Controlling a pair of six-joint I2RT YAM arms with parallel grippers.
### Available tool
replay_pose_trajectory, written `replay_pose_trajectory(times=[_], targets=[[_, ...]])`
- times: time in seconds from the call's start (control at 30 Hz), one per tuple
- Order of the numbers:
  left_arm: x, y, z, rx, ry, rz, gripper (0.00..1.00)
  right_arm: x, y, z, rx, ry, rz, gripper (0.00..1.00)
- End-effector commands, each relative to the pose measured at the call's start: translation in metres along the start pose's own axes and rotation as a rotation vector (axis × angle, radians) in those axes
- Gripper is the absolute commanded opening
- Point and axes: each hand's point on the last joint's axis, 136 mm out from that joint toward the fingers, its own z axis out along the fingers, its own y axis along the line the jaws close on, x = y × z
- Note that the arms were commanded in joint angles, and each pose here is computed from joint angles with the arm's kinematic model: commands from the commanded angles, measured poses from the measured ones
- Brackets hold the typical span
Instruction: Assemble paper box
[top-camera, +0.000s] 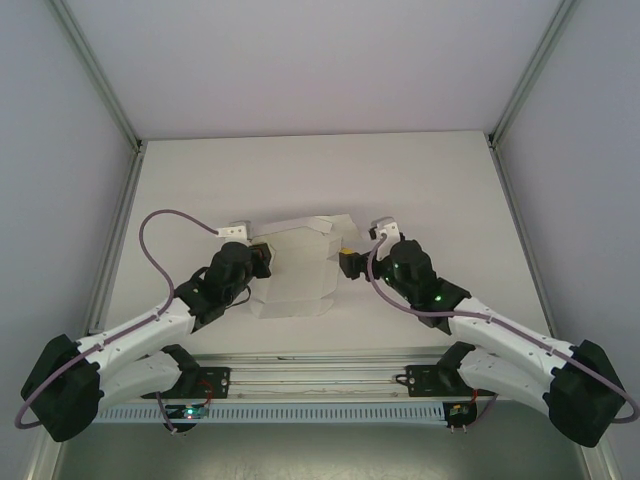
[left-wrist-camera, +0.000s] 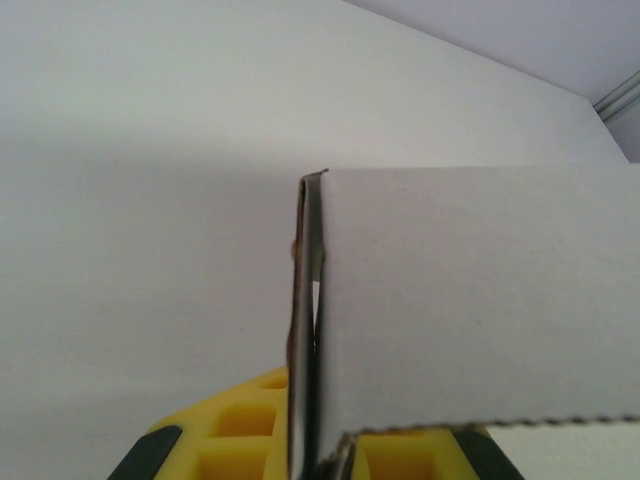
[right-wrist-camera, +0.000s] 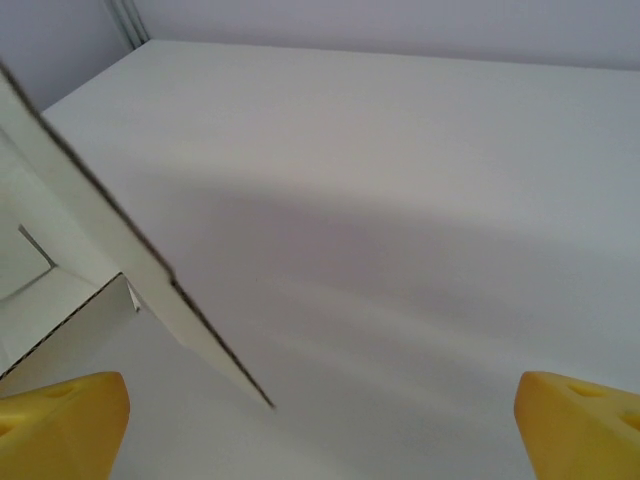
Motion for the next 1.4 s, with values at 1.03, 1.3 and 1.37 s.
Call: replay_pose_trajectory(times=[1.03, 1.3, 1.37], targets=[[-0.004, 0.019, 0.006, -0.106, -0.059, -0.024, 0.00, 0.007, 0.037, 0.028, -0.006, 0.020, -0.236, 0.98], [0.005, 0.032, 0.014, -0.174, -0.016, 0.021, 0.00, -0.003, 0.034, -0.013, -0.083, -0.008, -0.197, 0.98], [0.005, 0.032, 0.015, -0.174, -0.009, 0.028, 0.00, -0.012, 0.022, -0.023, -0.073, -0.039, -0.149, 0.98]])
